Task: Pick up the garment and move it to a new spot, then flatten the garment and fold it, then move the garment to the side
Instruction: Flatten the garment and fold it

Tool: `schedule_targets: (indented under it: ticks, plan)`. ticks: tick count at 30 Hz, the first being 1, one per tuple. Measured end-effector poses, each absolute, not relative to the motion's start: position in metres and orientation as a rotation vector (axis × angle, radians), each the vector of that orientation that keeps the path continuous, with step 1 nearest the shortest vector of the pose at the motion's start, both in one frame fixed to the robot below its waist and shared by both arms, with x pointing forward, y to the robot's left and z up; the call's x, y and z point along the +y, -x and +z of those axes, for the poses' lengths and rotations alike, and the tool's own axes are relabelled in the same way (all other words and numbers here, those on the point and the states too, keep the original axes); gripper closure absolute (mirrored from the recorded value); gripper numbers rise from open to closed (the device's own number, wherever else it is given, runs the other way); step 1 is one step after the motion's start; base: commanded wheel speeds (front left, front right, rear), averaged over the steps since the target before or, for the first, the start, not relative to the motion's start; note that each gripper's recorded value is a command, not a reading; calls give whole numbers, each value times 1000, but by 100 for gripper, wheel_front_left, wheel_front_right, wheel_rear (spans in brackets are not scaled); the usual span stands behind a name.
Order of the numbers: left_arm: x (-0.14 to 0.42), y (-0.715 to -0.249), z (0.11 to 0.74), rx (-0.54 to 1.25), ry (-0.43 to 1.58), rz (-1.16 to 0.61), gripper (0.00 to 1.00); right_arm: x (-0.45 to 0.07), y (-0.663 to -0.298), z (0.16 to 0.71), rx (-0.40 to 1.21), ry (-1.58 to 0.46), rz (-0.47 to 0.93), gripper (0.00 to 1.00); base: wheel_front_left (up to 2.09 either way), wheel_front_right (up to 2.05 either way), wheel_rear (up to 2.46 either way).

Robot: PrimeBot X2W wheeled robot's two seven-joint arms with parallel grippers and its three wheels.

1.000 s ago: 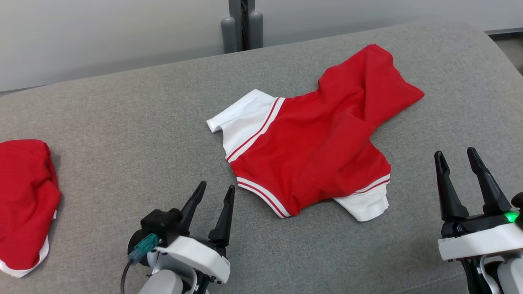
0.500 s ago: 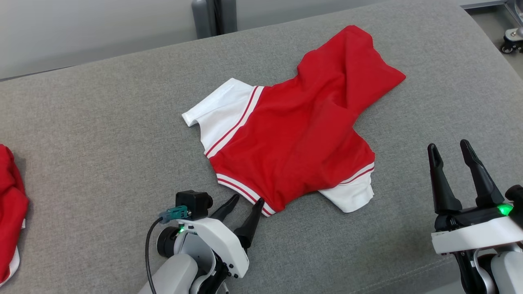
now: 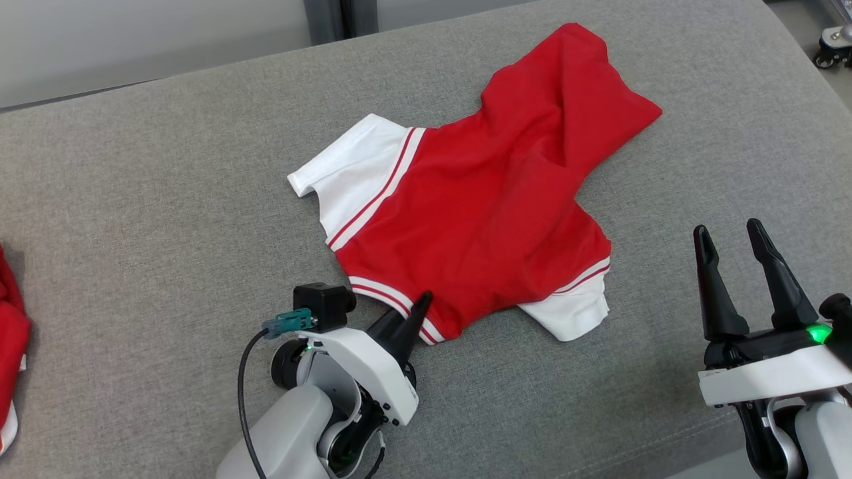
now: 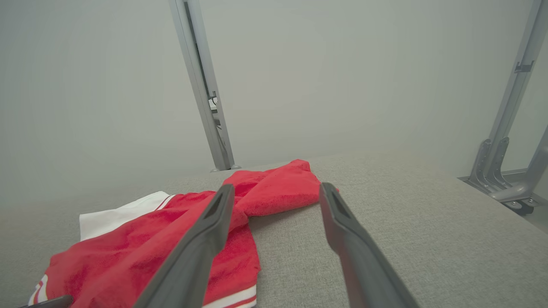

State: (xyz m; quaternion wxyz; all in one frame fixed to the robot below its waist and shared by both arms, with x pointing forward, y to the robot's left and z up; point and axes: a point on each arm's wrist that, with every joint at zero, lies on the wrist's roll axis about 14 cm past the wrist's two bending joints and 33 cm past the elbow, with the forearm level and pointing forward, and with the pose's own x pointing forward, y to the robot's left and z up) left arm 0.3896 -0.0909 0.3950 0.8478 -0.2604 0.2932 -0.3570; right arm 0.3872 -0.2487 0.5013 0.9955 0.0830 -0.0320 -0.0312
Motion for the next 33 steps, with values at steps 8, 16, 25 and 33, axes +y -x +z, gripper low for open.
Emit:
schedule_targets:
  ticks: [8,16,25,33]
  plan:
    - [-56,-440,426,379,545,-642,100,-245,-389,503,-70,-159,-51,0,0,0,0]
    - [2,-490,479,142,547,-486,100,-236,-389,507,-80,-161,-30,0,0,0,0]
    - [43,-512,534,-95,498,-376,100,-237,-386,507,-82,-165,-38,0,0,0,0]
    - [22,-521,502,-24,317,-376,94,-233,-389,502,-66,-169,-36,0,0,0,0]
